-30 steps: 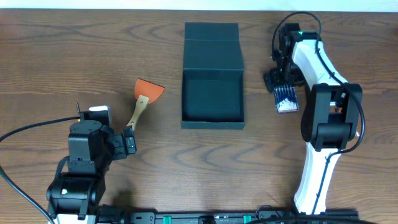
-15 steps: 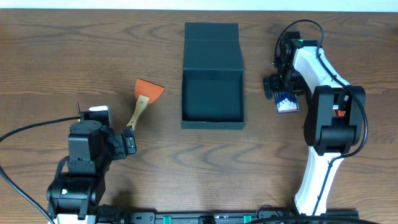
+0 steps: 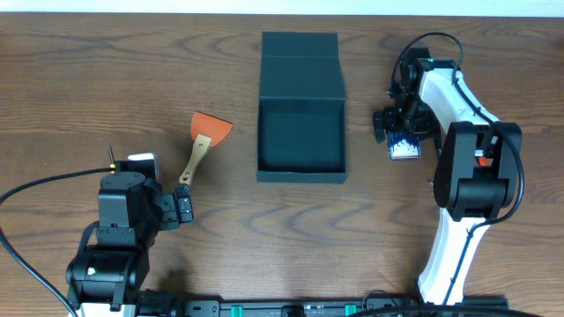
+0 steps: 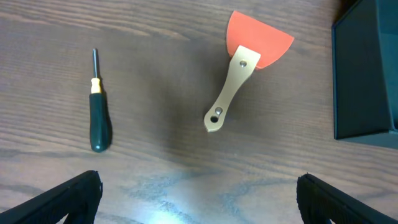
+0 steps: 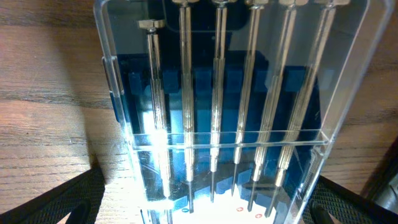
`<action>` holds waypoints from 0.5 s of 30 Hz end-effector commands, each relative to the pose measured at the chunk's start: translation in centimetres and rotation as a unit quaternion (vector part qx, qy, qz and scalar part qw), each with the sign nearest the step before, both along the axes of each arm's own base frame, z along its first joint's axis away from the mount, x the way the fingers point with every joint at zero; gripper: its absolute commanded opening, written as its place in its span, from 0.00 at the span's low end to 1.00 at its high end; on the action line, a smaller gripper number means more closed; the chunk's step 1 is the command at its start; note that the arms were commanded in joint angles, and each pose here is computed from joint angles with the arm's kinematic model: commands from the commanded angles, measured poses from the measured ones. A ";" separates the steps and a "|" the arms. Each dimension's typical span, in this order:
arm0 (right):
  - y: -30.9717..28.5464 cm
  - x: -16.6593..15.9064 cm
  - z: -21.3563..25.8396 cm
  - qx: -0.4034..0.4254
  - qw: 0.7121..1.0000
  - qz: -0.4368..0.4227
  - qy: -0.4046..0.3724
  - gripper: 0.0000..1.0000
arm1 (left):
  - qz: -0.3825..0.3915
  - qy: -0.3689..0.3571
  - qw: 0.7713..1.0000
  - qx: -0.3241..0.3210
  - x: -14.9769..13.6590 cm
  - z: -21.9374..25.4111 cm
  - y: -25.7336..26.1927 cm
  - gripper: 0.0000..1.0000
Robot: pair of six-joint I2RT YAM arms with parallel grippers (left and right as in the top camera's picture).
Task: Pack container
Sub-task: 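Lower the right gripper and grasp the blue screwdriver set case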
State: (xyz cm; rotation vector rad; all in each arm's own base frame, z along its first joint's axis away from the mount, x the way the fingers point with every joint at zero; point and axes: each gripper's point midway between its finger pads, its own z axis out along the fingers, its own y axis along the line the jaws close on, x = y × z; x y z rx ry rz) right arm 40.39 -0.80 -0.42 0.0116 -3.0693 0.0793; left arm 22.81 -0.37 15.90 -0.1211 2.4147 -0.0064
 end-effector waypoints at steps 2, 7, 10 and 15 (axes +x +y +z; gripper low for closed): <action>-0.4 -1.7 -3.4 -0.001 0.999 -0.020 0.039 0.99 | 0.002 -0.010 1.000 -0.001 0.2 0.9 0.0 0.98; -0.8 -1.4 -3.5 -0.001 0.999 -0.027 0.033 0.99 | 0.002 -0.010 1.000 -0.001 0.2 0.9 0.0 0.98; -1.0 -1.4 -3.5 -0.002 0.999 -0.028 0.032 0.99 | 0.002 -0.010 1.000 -0.001 0.2 0.9 0.0 0.98; -1.1 -1.1 -3.5 -0.002 0.999 -0.030 0.026 0.99 | 0.002 -0.010 1.000 -0.001 0.2 0.9 0.0 0.98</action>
